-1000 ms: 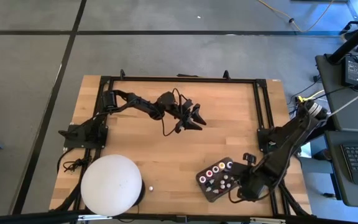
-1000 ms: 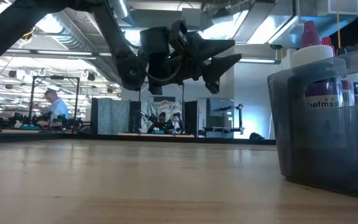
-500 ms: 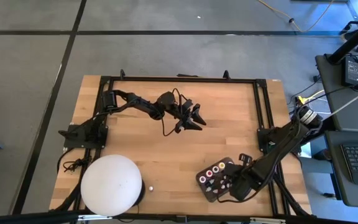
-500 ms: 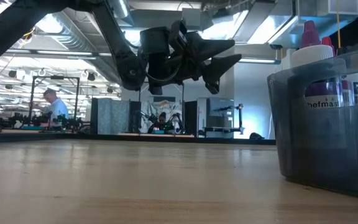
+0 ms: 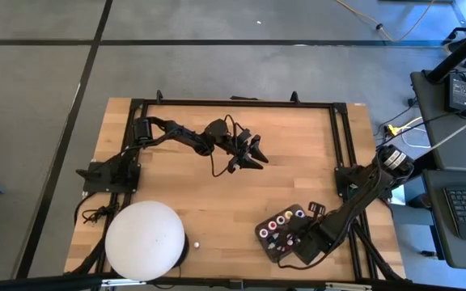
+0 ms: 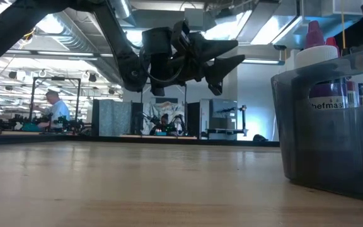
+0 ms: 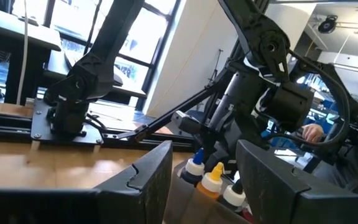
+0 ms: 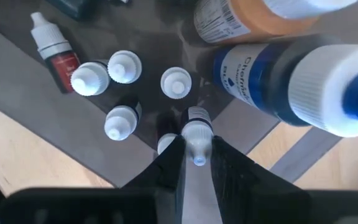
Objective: Pick & Place food coloring
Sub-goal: Put the small red food coloring bottle into the bin, then put the small purple food coloring bottle into the bin
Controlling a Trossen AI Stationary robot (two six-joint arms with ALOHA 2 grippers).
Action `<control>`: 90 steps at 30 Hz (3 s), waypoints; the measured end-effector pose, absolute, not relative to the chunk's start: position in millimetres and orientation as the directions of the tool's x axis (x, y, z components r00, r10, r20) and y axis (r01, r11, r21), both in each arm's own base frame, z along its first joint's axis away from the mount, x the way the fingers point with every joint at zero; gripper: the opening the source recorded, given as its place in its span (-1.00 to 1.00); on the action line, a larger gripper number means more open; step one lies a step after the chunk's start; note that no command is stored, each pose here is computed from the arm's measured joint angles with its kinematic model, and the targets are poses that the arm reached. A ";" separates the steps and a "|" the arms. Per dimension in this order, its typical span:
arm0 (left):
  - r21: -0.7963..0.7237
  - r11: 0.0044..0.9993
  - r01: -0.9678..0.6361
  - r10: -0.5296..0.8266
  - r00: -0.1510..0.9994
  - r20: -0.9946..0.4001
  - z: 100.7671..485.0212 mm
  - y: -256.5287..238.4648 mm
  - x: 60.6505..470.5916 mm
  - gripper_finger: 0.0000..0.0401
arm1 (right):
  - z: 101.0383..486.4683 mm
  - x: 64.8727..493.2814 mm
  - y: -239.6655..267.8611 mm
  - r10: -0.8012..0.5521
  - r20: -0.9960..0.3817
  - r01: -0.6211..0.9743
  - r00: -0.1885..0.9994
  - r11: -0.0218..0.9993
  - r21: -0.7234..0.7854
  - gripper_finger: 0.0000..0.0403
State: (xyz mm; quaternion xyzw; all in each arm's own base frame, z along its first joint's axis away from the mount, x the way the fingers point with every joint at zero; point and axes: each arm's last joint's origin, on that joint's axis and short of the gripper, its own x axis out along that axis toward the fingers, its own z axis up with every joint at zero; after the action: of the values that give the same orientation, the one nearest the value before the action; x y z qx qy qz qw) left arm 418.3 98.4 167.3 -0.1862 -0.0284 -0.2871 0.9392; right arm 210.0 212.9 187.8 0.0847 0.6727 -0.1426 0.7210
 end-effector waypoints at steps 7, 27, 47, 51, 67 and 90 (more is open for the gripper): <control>-0.347 0.761 0.549 -0.529 0.834 0.160 167.3 98.4 418.3 -0.13 | 187.7 210.1 213.0 -0.091 -0.994 0.284 0.055 0.956 -0.072 -0.67; -0.347 0.761 0.548 -0.528 0.834 0.160 167.3 98.6 418.2 -0.13 | 188.1 210.1 210.7 -0.107 -0.993 0.244 0.051 0.966 -0.091 -0.45; -0.401 0.405 0.822 -0.872 0.479 0.099 187.9 58.6 427.1 -0.14 | 294.2 136.4 138.1 -0.112 -0.824 0.140 0.556 0.989 -0.040 -0.46; -0.512 0.249 0.822 -0.942 0.329 0.069 190.3 30.3 429.0 -0.14 | 292.2 124.1 118.7 -0.089 -0.746 0.143 0.660 0.990 0.009 -0.46; -0.998 0.034 0.054 -0.962 0.274 -0.018 162.1 -58.0 434.1 -0.12 | 299.5 118.9 90.8 -0.157 -0.626 0.168 0.764 0.985 -0.042 -0.46; -0.546 0.589 -0.595 -0.448 0.322 -0.834 167.4 -47.6 365.6 -0.12 | 299.2 119.3 90.1 -0.170 -0.624 0.160 0.763 0.984 -0.071 -0.46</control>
State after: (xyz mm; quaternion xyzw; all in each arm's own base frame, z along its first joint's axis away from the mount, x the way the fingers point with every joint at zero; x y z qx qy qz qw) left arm 365.6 -47.6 167.4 -0.4500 0.5798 0.0543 0.6770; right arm 119.3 90.1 299.2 -0.0069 0.3327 -0.0879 0.9389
